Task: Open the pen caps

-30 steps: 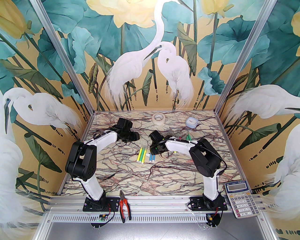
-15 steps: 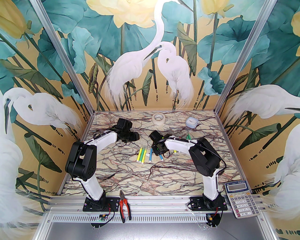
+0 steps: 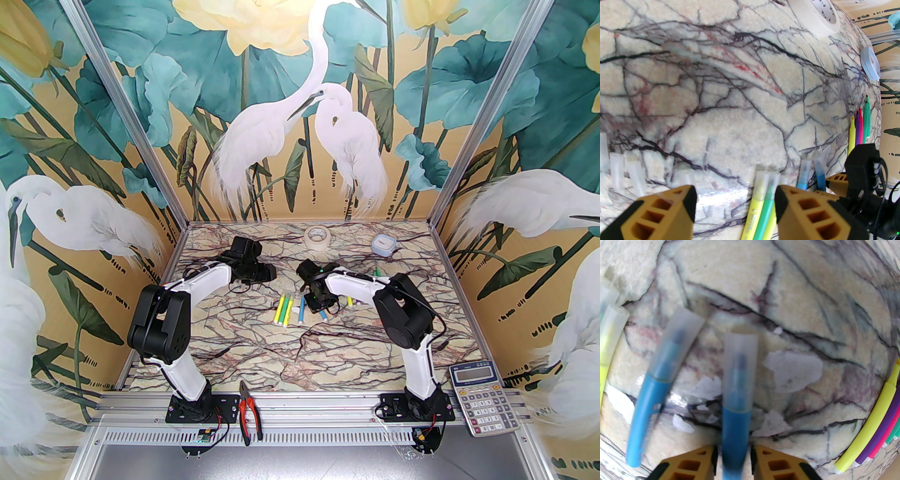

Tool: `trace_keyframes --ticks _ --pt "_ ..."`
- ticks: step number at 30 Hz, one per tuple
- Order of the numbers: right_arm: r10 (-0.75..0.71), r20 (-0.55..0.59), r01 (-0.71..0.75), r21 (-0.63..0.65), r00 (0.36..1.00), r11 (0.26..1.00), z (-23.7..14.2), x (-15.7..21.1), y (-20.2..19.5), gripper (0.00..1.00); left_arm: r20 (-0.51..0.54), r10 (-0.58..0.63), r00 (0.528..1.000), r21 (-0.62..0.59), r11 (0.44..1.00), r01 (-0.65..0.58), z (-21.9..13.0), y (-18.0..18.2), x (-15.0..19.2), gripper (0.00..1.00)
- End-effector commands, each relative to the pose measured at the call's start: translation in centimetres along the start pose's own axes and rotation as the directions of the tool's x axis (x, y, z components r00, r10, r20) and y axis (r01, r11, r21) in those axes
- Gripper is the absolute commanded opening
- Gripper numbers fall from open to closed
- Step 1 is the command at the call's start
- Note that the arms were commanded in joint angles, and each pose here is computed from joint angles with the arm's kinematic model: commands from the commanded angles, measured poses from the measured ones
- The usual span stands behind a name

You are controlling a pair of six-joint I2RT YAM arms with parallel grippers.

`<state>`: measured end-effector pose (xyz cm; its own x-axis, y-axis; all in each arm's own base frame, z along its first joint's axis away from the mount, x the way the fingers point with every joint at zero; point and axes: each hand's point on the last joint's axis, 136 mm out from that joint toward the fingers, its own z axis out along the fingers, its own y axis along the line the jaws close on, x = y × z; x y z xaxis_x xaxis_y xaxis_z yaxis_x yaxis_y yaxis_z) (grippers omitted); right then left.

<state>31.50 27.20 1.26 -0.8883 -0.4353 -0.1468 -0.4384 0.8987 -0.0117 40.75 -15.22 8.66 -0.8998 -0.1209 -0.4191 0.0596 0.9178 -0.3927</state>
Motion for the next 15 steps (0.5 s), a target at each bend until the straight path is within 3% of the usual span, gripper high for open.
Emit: trace_keyframes --ticks 1,15 --pt "-0.018 -0.073 0.017 -0.009 0.997 1.0 0.9 1.0 0.4 0.31 0.023 0.026 0.999 -0.005 1.0 -0.026 -0.9 0.0 -0.7 0.6" --pt "0.018 -0.119 -0.006 0.099 0.993 0.995 2.5 0.8 -1.1 0.24 0.007 0.034 0.999 0.007 0.999 -0.034 -0.8 0.2 0.2 0.6"
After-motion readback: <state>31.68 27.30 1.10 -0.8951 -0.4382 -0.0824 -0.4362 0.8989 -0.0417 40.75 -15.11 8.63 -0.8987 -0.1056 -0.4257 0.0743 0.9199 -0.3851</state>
